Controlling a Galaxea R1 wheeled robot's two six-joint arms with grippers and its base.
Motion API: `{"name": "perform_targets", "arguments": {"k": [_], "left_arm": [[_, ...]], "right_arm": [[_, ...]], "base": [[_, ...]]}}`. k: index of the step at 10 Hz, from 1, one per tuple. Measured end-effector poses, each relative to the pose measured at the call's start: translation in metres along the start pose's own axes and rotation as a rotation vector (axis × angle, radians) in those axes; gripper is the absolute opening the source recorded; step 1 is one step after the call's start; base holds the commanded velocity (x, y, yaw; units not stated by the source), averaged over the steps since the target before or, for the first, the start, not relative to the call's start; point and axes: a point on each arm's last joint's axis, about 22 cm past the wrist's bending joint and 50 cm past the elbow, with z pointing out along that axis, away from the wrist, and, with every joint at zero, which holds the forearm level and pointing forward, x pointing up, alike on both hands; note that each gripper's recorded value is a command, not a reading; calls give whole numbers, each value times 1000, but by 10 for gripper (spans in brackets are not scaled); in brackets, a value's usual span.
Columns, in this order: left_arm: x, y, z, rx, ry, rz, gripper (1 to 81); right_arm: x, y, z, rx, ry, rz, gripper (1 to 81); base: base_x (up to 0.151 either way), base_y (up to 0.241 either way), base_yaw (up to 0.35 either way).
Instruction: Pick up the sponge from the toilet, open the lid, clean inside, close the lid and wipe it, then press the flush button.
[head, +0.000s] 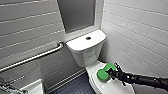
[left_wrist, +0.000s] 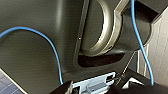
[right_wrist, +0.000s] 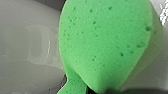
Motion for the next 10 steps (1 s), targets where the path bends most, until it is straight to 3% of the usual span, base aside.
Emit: {"name": "perform_targets", "arguments": {"k": [3, 6, 10], "left_arm": [[-3, 0, 0, 1, -2, -4, 811], [-8, 2, 5, 6, -9, -8, 811], [-8, 6, 9, 0, -7, -8, 811]], "right_arm": [[30, 21, 13, -24, 39, 14, 10], [42, 52, 29, -16, 13, 32, 10], [49, 66, 29, -13, 5, 37, 10]], "base": [[0, 0, 0], [0, 0, 0], [0, 0, 0]]}}
